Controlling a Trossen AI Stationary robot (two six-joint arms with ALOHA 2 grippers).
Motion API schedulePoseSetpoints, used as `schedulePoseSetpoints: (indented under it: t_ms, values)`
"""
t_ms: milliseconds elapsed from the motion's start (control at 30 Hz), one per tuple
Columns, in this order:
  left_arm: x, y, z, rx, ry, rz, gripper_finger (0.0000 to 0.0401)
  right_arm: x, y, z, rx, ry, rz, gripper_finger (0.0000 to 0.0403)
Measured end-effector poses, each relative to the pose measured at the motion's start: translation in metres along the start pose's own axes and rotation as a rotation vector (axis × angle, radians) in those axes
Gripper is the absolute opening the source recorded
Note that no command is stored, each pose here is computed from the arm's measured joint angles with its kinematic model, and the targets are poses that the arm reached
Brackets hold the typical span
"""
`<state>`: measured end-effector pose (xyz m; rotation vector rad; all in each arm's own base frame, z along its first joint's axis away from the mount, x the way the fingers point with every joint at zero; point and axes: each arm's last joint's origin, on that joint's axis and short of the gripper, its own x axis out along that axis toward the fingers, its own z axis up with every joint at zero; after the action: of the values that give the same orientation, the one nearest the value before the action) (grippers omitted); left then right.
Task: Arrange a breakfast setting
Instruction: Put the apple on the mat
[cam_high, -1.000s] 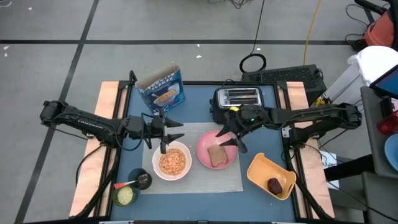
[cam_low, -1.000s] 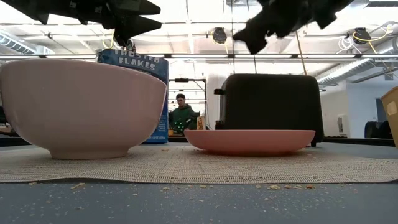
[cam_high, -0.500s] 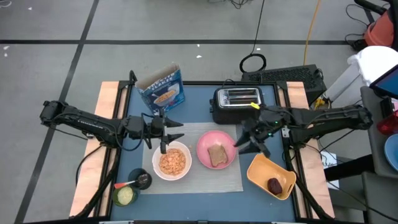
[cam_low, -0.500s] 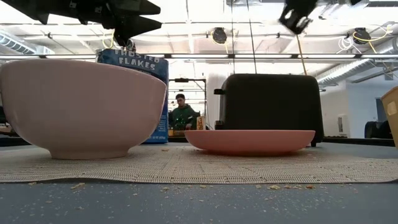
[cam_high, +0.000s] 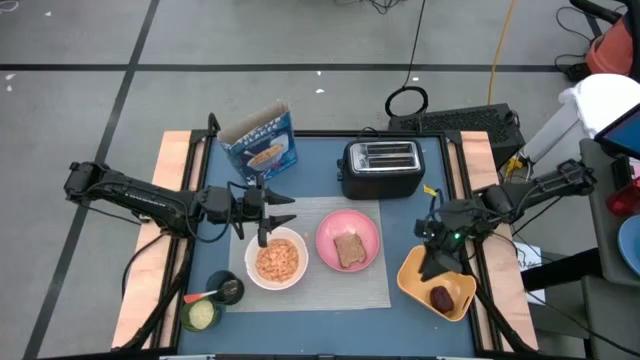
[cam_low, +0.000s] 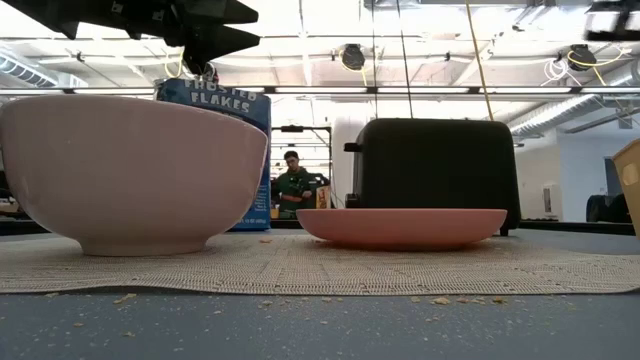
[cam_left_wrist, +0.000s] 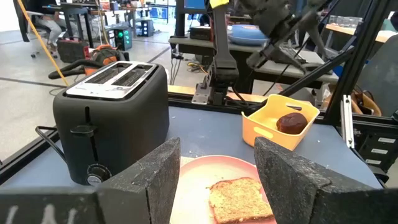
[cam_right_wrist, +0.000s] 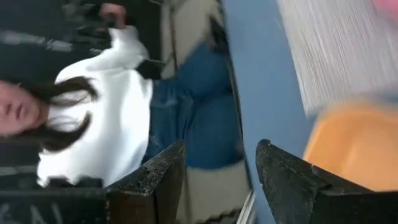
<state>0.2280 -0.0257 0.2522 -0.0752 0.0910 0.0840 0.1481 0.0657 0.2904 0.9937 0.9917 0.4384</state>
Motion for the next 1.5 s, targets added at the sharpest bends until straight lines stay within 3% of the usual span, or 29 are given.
schedulePoseSetpoints:
  t_ms: [267, 567, 833, 1500]
  values:
    - [0.000, 0.000, 0.000, -0.003, 0.000, 0.000, 0.0211, 0.005, -0.012, -0.028, 0.436, 0.178, -0.221, 0.0187]
    - [0.000, 0.000, 0.000, -0.003, 0.000, 0.000, 0.0211, 0.012, -0.026, -0.046, 0.708, 0.261, -0.499, 0.0187]
    - [0.000, 0.000, 0.000, 0.002, 0.000, 0.000, 0.0211, 0.028, -0.032, -0.048, 0.718, 0.289, -0.555, 0.0187]
    - [0.000, 0.000, 0.000, 0.003, 0.000, 0.000, 0.0211, 0.049, -0.047, -0.049, 0.613, 0.339, -0.401, 0.0215]
